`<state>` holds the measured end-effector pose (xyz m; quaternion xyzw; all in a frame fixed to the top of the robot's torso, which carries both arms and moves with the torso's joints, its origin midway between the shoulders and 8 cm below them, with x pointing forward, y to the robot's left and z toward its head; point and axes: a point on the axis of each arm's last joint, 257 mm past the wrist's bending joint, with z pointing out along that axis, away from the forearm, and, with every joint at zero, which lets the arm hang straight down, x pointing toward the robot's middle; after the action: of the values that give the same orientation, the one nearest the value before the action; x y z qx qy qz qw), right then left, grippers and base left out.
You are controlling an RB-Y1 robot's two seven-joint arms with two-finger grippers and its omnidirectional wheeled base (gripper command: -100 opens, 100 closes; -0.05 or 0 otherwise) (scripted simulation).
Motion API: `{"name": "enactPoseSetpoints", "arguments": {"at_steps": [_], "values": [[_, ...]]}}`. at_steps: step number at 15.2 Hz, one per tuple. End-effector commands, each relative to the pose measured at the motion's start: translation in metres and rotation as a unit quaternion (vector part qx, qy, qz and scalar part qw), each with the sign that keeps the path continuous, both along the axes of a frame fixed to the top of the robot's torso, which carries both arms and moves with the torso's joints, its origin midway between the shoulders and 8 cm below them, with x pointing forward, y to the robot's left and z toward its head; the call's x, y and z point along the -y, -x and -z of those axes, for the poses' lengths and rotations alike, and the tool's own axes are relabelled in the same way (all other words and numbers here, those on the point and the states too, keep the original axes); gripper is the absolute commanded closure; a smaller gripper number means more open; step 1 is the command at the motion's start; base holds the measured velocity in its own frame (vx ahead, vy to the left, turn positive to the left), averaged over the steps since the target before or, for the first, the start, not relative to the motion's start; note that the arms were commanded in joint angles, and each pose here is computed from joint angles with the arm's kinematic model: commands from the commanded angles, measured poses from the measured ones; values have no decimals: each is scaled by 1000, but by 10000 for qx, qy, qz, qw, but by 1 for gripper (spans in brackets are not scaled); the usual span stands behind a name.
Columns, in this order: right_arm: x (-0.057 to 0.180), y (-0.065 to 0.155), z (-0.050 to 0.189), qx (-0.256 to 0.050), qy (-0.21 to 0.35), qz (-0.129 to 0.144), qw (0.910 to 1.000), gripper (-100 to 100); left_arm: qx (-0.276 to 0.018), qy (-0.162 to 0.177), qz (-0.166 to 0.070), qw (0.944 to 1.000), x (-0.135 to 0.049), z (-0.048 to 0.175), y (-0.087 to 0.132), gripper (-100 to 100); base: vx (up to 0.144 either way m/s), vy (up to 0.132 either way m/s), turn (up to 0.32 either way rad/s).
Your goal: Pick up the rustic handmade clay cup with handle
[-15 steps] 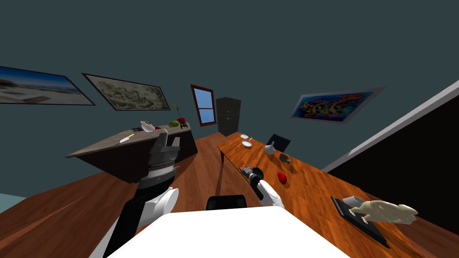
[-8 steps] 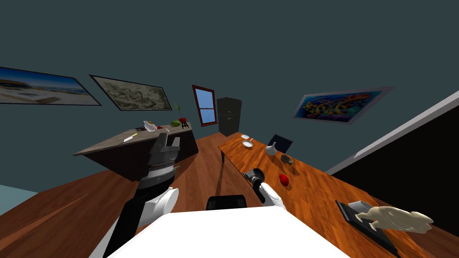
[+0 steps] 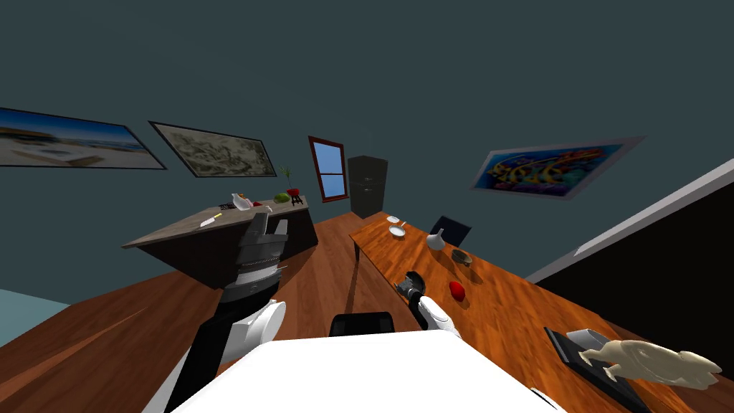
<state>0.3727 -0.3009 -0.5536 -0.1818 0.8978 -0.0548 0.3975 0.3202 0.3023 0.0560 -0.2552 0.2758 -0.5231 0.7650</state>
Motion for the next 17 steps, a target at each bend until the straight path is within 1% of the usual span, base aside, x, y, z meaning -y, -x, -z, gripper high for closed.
{"name": "enactPoseSetpoints", "arguments": {"at_steps": [1, 2, 3, 6, 8, 9, 10, 11, 12, 13, 14, 15, 16, 17], "values": [[16, 10, 9, -144, 265, 2, 9995, -100, 0, 0, 0, 10000, 0, 0, 0, 0, 16, 2, 12], [16, 10, 9, -144, 265, 2, 9995, -100, 0, 0, 0, 10000, 0, 0, 0, 0, 19, 3, 13], [28, 15, 15, -230, 476, -28, 9986, -100, 0, 0, 0, 10000, 0, 0, 0, 0, 25, 4, 13], [30, 18, 17, -269, 489, -16, 9984, -100, 0, 0, 0, 10000, 0, 0, 0, 0, 20, 4, 5], [53, 32, 28, -470, 852, -52, 9952, -100, 0, 0, 0, 10000, 0, 0, 0, 0, 23, 4, 8], [53, 33, 29, -486, 857, -47, 9951, -100, 0, 0, 0, 10000, 0, 0, 0, 0, 31, 10, 6], [63, 40, 33, -575, 1000, -59, 9933, -100, 0, 0, 0, 10000, 0, 0, 0, 0, 31, 10, 3], [63, 40, 33, -575, 1000, -59, 9933, -100, 0, 0, 0, 10000, 0, 0, 0, 0, 28, 8, -4], [57, 42, 36, -599, 1001, -147, 9931, -100, 0, 0, 0, 10000, 0, 0, 0, 0, 19, 5, -2], [55, 42, 36, -606, 1002, -175, 9930, -100, 0, 0, 0, 10000, 0, 0, 0, 0, 10, 3, 1], [57, 41, 35, -597, 1001, -142, 9931, -100, 0, 0, 0, 10000, 0, 0, 0, 0, 0, 0, 0], [63, 40, 33, -575, 1000, -59, 9933, -100, 0, 0, 0, 10000, 0, 0, 0, 0, 0, 0, 0], [76, 49, 39, -704, 1195, -76, 9903, -100, 0, 0, 0, 10000, 0, 0, 0, 0, 12, 8, 0], [62, 54, 45, -760, 1112, -187, 9907, -100, 0, 0, 0, 10000, 0, 0, 0, 0, 27, 7, 0]]}}
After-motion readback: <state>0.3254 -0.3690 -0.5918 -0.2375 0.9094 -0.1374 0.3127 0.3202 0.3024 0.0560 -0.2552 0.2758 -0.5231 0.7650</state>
